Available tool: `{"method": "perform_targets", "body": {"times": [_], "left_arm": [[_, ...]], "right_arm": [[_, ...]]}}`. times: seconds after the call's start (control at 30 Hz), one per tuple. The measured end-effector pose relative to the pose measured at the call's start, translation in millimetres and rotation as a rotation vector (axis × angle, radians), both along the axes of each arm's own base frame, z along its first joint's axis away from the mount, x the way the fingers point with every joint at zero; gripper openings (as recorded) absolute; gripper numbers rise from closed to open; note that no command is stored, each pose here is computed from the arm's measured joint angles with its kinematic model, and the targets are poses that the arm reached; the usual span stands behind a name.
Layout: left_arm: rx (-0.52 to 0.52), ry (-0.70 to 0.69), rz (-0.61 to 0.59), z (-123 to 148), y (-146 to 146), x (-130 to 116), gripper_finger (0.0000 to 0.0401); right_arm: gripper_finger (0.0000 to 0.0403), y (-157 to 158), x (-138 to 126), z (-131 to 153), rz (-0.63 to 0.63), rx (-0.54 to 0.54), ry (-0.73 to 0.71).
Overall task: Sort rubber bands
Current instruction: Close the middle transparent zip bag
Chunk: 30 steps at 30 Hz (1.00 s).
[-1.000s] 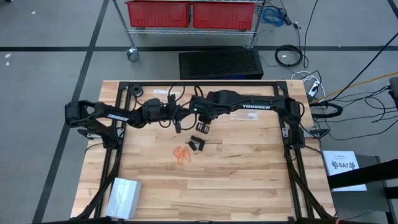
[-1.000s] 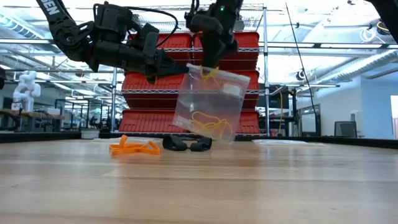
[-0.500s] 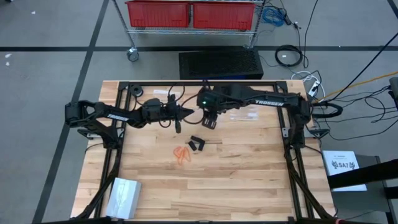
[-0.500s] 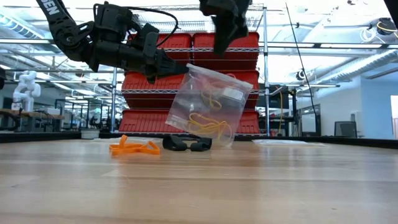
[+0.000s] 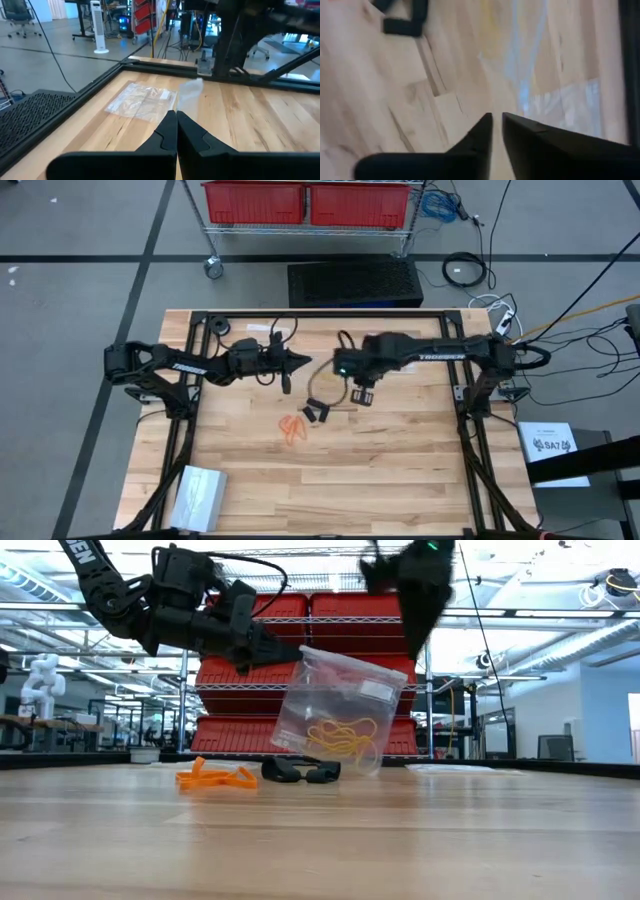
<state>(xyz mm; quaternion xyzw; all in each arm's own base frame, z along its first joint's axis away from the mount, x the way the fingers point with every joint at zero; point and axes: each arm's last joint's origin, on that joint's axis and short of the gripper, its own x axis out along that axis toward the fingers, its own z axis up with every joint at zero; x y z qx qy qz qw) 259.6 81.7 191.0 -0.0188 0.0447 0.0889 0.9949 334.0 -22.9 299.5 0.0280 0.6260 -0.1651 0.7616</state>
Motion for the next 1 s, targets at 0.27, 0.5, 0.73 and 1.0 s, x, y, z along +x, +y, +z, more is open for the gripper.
{"method": "perform_targets", "body": {"times": [0.27, 0.5, 0.73, 1.0], "left_arm": [[0.034, 0.074, 0.049, -2.3, 0.5, -3.6, 0.0], [0.125, 0.135, 0.208, 34.2, 1.6, -16.2, 0.0], [0.163, 0.396, 0.312, 85.6, 2.2, -14.4, 0.0], [0.155, 0.523, 0.338, 68.0, -4.7, 20.4, 0.0]], "right_arm": [[0.0002, 18.1, -70.5, -57.7, -0.121, 0.057, -0.418], [0.0001, 20.9, -93.7, -84.0, -0.145, 0.067, -0.611], [0.0001, 18.5, -91.0, -81.2, -0.096, 0.007, -0.637], [0.0, 18.6, -90.0, -80.3, -0.072, -0.004, -0.646]]}}
